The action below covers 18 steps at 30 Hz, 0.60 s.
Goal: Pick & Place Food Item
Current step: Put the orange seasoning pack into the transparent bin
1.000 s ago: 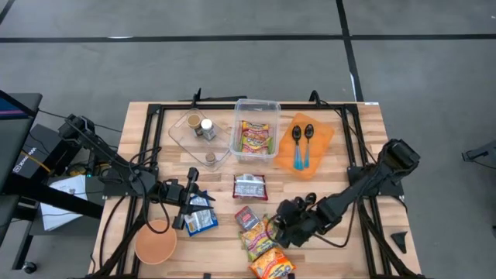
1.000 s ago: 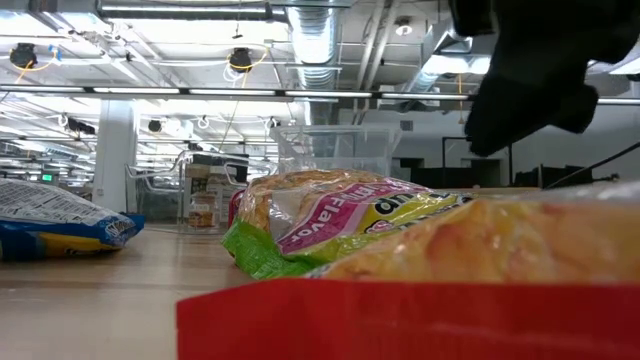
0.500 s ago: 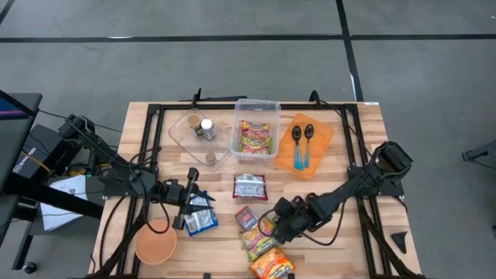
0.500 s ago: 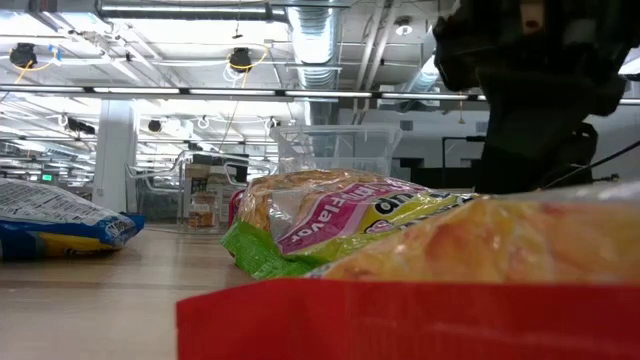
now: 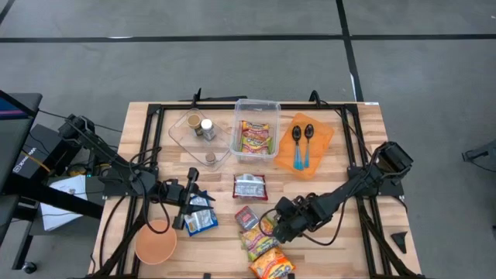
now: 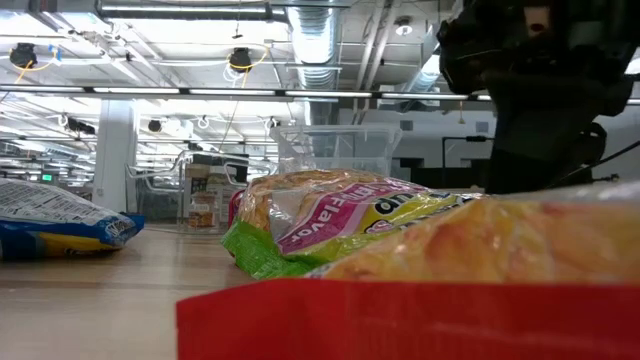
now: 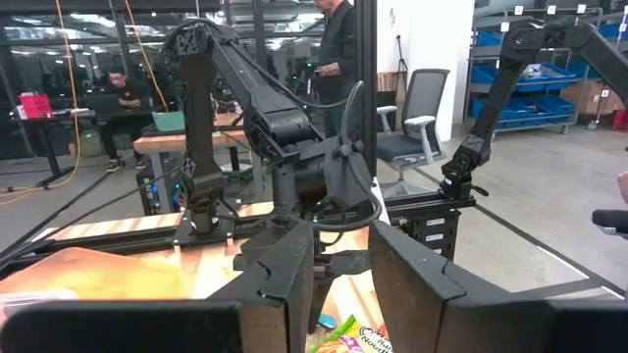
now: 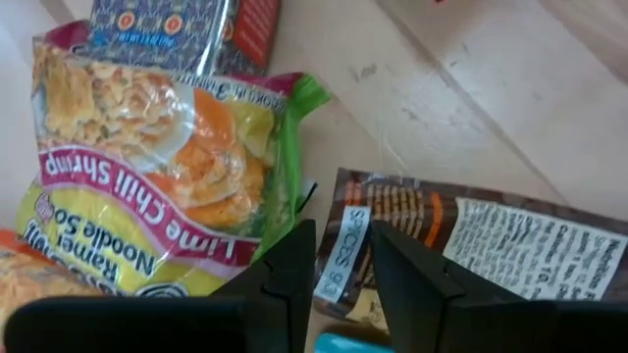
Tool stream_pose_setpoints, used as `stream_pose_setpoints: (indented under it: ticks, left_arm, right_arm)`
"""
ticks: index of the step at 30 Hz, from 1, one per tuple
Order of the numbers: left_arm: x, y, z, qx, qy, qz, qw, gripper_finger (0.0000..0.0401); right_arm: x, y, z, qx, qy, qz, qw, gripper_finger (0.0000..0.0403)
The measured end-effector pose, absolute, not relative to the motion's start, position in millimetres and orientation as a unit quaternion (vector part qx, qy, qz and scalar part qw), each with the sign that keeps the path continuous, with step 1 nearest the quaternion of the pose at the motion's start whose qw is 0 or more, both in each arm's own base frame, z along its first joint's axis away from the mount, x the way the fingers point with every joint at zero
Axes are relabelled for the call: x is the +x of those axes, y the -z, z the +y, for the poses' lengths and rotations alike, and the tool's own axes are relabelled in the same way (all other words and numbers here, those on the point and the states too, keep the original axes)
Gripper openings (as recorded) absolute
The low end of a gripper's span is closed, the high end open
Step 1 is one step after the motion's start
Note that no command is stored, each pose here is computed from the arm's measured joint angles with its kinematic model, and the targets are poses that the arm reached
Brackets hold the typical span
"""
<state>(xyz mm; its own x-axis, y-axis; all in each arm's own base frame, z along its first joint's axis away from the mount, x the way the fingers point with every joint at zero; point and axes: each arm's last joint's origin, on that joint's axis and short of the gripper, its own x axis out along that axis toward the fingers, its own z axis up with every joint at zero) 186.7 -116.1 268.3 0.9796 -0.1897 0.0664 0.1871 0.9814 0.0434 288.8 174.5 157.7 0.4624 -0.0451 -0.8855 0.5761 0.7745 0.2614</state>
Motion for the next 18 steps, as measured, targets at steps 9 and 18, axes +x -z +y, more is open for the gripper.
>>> stream_pose_setpoints:
  ticks: [9,18]
  left_arm:
    - [187,-268,-116,0.018,0.095,-0.035,0.995,0.0095]
    - [187,-268,-116,0.018,0.095,-0.035,0.995,0.0095]
  right_arm:
    - [288,-157,174,0.269,0.193,0.487,0.808,0.0098]
    - [293,-139,175,0.249,0.203,0.499,0.805,0.0098]
